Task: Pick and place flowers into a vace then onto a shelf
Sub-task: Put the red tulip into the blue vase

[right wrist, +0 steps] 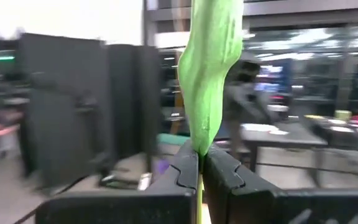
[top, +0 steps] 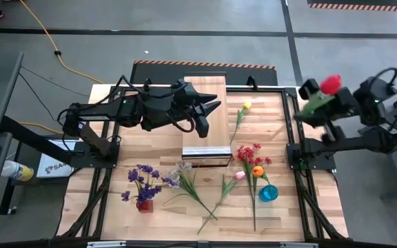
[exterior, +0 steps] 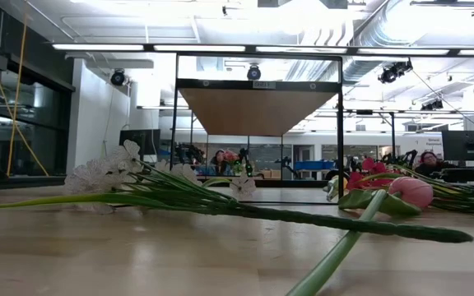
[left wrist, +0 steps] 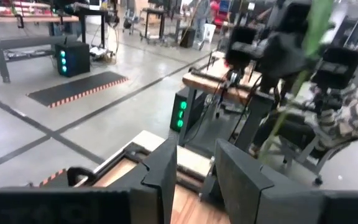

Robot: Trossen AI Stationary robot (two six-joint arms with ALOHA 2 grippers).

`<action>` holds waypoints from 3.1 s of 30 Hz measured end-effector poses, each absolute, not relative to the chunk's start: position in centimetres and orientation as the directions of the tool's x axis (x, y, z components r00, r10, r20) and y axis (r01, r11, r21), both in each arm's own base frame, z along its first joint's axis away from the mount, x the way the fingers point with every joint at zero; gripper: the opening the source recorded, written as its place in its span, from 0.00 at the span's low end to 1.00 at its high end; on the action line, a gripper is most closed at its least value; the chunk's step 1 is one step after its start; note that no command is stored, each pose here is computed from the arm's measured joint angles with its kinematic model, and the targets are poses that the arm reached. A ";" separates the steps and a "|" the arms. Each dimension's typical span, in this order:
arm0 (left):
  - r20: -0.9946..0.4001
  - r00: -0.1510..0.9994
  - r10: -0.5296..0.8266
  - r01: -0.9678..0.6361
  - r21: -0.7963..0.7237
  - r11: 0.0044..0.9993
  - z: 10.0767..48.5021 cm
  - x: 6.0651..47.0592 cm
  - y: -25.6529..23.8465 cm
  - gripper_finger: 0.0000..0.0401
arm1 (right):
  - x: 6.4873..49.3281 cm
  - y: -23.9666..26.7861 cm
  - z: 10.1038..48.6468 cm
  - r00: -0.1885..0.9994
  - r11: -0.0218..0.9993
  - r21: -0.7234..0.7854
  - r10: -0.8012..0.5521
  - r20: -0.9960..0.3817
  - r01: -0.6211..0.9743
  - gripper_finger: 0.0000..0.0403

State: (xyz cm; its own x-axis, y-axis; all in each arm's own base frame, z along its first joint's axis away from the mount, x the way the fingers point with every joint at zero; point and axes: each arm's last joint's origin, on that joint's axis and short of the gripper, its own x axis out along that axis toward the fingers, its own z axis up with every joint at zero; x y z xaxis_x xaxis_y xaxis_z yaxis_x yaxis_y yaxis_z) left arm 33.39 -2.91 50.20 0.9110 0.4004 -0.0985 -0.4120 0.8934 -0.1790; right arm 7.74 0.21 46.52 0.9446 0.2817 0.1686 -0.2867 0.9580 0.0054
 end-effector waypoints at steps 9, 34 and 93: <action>-0.163 0.900 0.403 -0.430 -0.190 0.883 49.7 33.0 -2.8 0.35 | 3.8 1.2 44.9 0.888 0.885 0.084 0.453 0.073 -0.458 0.00; -0.183 0.897 0.402 -0.435 -0.206 0.877 49.5 32.9 -2.8 0.34 | 1.3 1.1 40.2 0.879 0.924 0.283 0.346 -0.330 -0.257 0.00; -0.184 0.904 0.386 -0.422 -0.235 0.876 49.5 32.8 -2.9 0.34 | 5.5 1.2 27.5 0.797 0.710 0.363 0.537 0.276 -0.604 0.00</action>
